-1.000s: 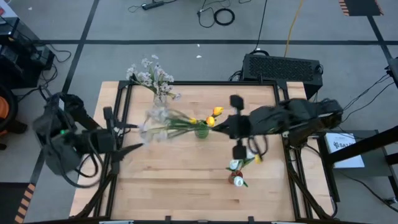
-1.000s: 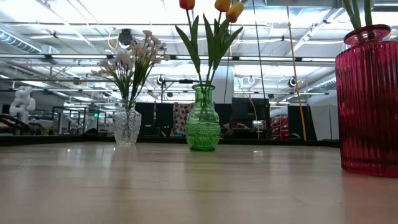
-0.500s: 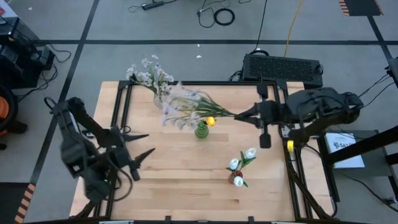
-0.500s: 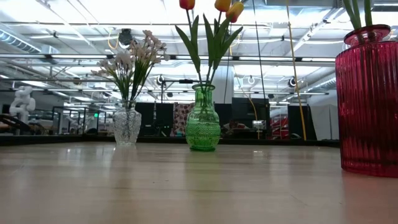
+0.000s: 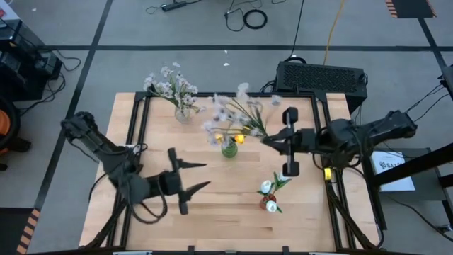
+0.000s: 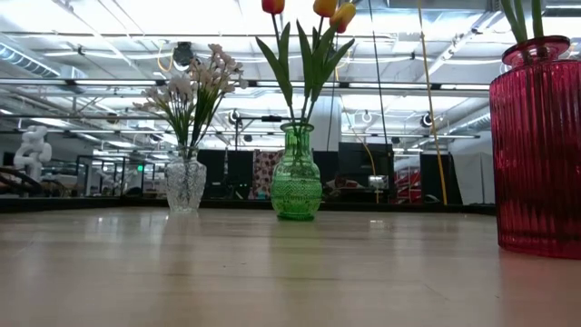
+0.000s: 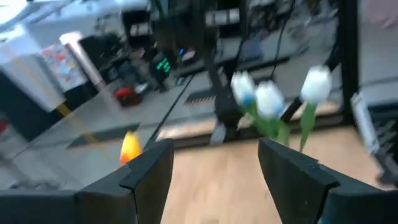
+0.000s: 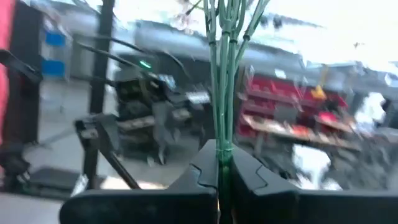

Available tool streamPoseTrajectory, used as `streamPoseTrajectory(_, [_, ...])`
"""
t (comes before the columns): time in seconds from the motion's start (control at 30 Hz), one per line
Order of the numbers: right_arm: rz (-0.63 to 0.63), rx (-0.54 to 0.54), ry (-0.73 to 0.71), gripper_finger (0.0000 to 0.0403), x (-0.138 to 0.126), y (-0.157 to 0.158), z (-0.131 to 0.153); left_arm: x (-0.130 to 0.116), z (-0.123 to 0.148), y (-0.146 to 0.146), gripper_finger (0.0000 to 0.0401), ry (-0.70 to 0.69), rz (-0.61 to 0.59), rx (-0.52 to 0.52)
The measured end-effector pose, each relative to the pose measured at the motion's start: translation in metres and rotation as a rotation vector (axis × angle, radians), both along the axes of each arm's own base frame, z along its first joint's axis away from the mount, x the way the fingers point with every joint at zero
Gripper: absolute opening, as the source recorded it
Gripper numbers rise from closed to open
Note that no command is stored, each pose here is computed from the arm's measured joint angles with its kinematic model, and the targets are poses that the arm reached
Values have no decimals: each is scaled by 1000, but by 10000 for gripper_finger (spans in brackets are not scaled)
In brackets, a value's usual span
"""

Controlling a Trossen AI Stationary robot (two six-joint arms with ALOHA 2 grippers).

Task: Sort flowers into vase by color
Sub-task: Put the white flowers into the transparent vase

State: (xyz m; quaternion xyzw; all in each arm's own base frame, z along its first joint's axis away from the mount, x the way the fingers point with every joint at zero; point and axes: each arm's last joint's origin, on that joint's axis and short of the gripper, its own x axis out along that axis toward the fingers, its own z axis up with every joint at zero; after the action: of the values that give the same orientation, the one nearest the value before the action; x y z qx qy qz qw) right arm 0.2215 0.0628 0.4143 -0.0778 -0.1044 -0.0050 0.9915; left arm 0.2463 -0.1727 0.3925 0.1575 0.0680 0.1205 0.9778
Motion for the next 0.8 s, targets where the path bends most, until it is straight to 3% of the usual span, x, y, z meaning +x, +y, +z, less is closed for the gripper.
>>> streamPoseTrajectory(0.1, [56, -13, -55, 0, 13, 6, -9, 14, 10, 14, 242, -78, -87, -40])
streamPoseTrajectory(0.23, [109, -19, -24, 0, 32, 14, -22, 29, 18, 34, 242, -152, -200, -86])
streamPoseTrajectory(0.37, [127, -20, -12, 0, 43, 20, -30, 40, 25, 55, 242, -221, -209, -106])
streamPoseTrajectory(0.6, [126, -21, -30, 0, 47, 21, -28, 54, 31, 79, 242, -323, -277, -120])
streamPoseTrajectory(0.8, [124, -30, -24, 0, 47, 22, -29, 75, 24, 78, 242, -417, -350, -123])
